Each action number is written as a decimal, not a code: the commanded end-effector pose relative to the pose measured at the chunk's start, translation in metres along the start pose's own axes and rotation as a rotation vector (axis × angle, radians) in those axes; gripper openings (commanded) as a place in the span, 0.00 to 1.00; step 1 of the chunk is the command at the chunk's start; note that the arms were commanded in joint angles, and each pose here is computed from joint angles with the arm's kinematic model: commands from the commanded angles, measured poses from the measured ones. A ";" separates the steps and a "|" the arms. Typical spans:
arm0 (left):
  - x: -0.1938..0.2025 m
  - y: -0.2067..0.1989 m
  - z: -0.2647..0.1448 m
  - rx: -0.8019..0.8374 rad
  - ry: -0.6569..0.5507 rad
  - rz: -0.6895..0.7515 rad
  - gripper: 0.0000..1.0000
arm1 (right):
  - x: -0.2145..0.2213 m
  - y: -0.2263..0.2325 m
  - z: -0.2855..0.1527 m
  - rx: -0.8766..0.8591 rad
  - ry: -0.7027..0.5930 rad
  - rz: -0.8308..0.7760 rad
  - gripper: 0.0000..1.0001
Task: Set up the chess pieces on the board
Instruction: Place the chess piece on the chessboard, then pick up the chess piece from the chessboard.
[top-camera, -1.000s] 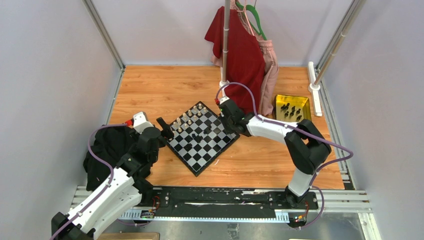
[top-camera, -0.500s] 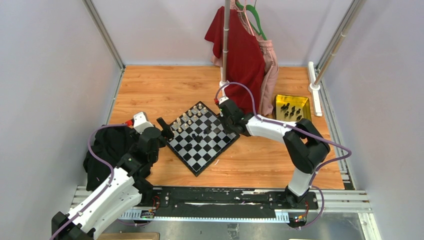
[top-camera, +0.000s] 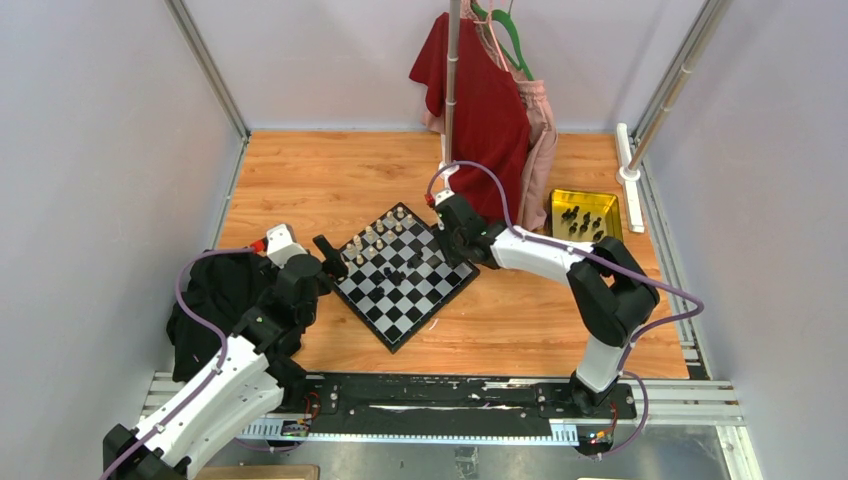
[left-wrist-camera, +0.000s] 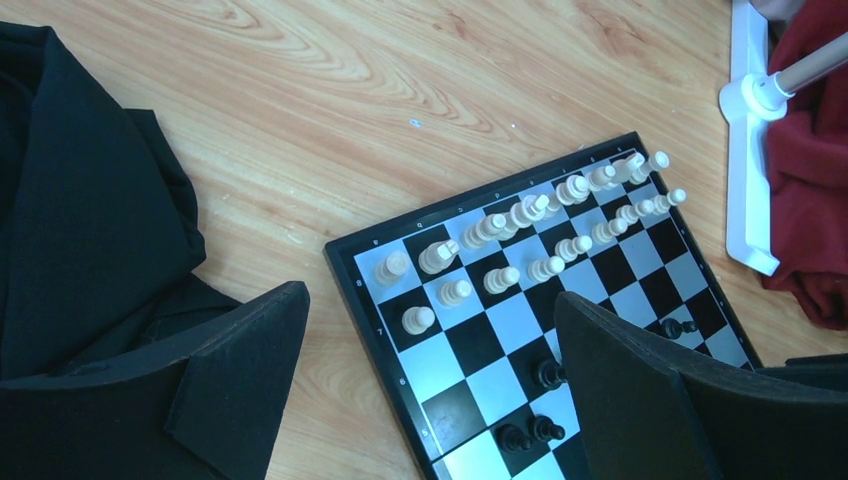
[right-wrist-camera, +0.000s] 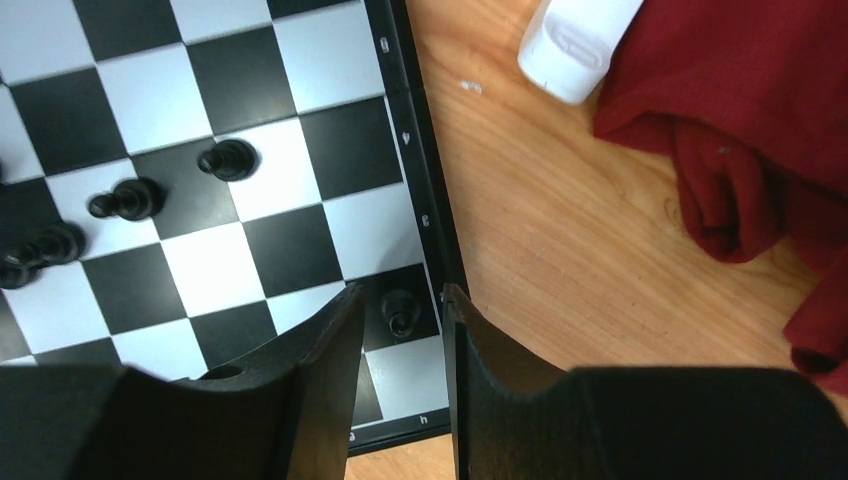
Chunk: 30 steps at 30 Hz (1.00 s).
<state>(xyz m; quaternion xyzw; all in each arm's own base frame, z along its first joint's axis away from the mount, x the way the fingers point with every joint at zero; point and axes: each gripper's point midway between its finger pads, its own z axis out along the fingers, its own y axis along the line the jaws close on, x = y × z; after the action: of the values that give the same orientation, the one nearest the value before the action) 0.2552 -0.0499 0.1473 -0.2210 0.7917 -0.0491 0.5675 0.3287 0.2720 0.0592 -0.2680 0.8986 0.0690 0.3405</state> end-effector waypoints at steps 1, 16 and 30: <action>-0.003 -0.001 -0.001 0.002 -0.018 -0.026 1.00 | -0.029 0.005 -0.013 -0.022 -0.055 -0.053 0.39; -0.007 0.000 -0.003 -0.001 -0.030 -0.023 1.00 | -0.049 0.058 0.004 -0.238 -0.054 -0.147 0.39; -0.008 0.001 -0.002 -0.001 -0.033 -0.019 1.00 | -0.049 0.069 0.018 -0.269 -0.030 -0.153 0.39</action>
<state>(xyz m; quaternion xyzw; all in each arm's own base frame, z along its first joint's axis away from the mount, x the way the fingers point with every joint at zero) 0.2543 -0.0493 0.1505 -0.2224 0.7881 -0.0526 0.5715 0.3375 0.3464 0.0763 -0.3601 0.8584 0.1612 0.3279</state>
